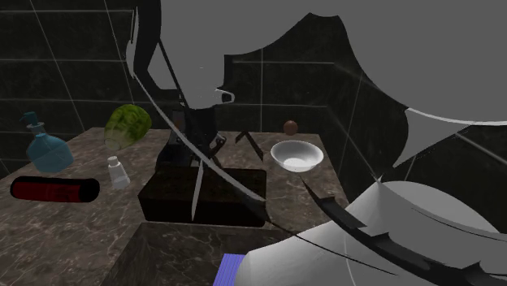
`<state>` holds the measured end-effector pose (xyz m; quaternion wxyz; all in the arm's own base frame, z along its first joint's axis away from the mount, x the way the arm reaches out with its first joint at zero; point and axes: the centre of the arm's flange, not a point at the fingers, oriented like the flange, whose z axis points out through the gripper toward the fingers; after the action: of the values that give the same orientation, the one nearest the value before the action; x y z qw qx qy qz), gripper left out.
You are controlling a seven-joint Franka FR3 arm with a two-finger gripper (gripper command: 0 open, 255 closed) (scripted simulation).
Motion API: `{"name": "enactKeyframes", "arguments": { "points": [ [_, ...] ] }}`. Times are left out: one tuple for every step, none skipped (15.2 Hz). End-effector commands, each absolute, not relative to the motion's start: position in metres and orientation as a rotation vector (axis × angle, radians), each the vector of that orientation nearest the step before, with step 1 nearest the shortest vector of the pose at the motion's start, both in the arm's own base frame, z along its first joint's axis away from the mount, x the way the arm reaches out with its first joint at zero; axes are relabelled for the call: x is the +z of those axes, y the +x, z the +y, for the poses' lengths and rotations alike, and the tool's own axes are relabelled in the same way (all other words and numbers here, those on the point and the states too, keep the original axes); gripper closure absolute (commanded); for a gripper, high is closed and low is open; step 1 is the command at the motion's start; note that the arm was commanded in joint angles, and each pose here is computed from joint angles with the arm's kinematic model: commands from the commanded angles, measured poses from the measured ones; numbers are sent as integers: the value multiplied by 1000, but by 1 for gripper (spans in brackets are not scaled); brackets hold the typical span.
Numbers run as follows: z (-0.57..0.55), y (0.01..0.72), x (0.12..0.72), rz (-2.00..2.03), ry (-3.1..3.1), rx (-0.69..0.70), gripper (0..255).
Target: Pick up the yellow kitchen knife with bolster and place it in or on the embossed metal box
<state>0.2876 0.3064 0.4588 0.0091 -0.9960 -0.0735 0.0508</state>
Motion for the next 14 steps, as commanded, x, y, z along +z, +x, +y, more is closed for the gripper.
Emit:
{"name": "enactKeyframes", "arguments": {
  "points": [
    [306,288,448,-230,-3111,158,255],
    [306,288,442,-230,-3111,158,255],
    [306,288,437,-230,-3111,158,255],
    [306,288,432,-230,-3111,158,255],
    [306,288,432,-230,-3111,158,255],
    [306,288,432,-230,-3111,158,255],
    [306,288,432,-230,-3111,158,255],
    [306,288,432,-230,-3111,158,255],
    [306,288,432,-230,-3111,158,255],
    [306,288,432,-230,-3111,158,255],
    [306,288,432,-230,-3111,158,255],
    [306,288,432,-230,-3111,158,255],
    [306,288,432,-230,-3111,158,0],
    [306,288,432,-230,-3111,158,0]
  ]
}}
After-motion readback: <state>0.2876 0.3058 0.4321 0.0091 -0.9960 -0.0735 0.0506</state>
